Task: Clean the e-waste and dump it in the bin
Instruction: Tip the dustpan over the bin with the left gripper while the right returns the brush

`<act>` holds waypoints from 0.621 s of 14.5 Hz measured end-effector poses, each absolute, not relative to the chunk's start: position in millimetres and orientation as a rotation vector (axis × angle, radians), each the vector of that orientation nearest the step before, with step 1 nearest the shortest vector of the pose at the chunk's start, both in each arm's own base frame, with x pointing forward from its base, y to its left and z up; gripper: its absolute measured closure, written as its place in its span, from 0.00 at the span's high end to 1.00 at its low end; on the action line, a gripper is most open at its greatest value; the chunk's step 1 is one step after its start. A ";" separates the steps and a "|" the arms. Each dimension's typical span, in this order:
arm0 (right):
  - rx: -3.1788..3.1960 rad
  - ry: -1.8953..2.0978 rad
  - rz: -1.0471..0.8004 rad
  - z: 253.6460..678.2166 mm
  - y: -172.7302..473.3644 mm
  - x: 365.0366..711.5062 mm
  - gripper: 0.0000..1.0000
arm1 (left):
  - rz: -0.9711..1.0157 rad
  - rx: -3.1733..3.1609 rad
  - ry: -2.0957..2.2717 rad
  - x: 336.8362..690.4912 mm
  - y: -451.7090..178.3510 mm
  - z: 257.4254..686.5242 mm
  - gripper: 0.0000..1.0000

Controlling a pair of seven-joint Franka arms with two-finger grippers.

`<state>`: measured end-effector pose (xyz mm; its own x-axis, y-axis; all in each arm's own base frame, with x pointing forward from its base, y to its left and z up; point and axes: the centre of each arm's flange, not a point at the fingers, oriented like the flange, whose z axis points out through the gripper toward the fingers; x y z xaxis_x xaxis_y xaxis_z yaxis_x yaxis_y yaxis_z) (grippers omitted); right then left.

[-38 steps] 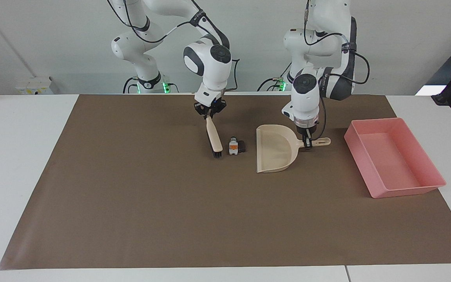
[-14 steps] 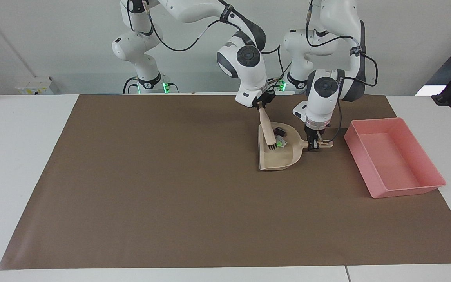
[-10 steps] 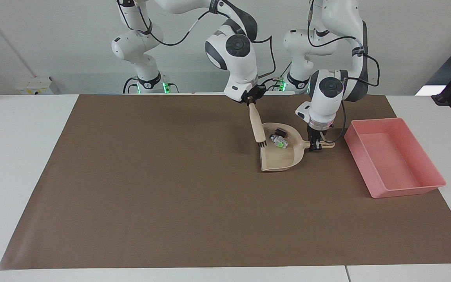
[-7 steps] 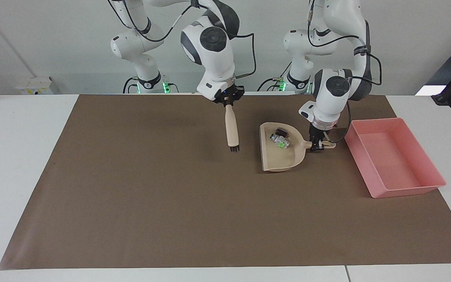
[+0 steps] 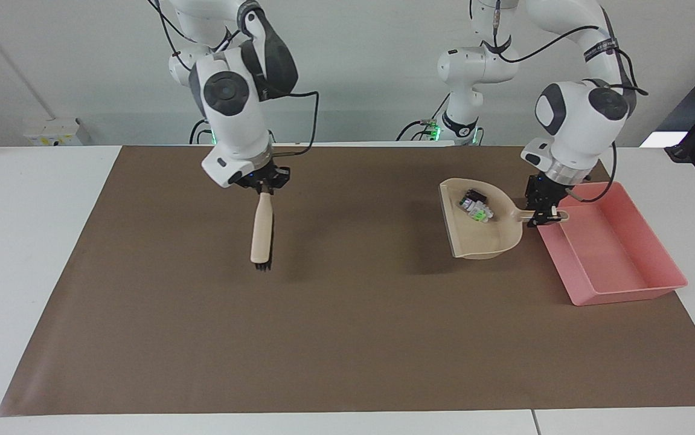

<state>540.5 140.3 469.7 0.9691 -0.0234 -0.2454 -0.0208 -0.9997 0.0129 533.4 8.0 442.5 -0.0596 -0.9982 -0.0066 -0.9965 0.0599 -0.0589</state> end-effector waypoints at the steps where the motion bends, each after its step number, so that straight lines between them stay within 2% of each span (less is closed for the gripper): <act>1: 3.107 -0.032 -0.386 463.0 106.4 546.8 0.25 | -0.059 -2.141 2.234 534.5 26.8 449.0 0.33; 5: 3.131 -0.020 -0.353 426.5 0.9 543.0 0.25 | -0.057 -2.212 2.156 529.0 98.0 463.4 0.33; 9: 3.151 0.020 -0.248 383.9 -66.7 510.9 0.25 | -0.076 -2.251 2.065 525.5 166.0 496.7 0.33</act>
<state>510.9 -66.7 383.9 0.9876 0.0143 -0.1563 0.0113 -0.9997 -0.0202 525.5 166.0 496.7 0.0870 -0.9960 -0.0212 -0.9917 -0.0846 -0.0965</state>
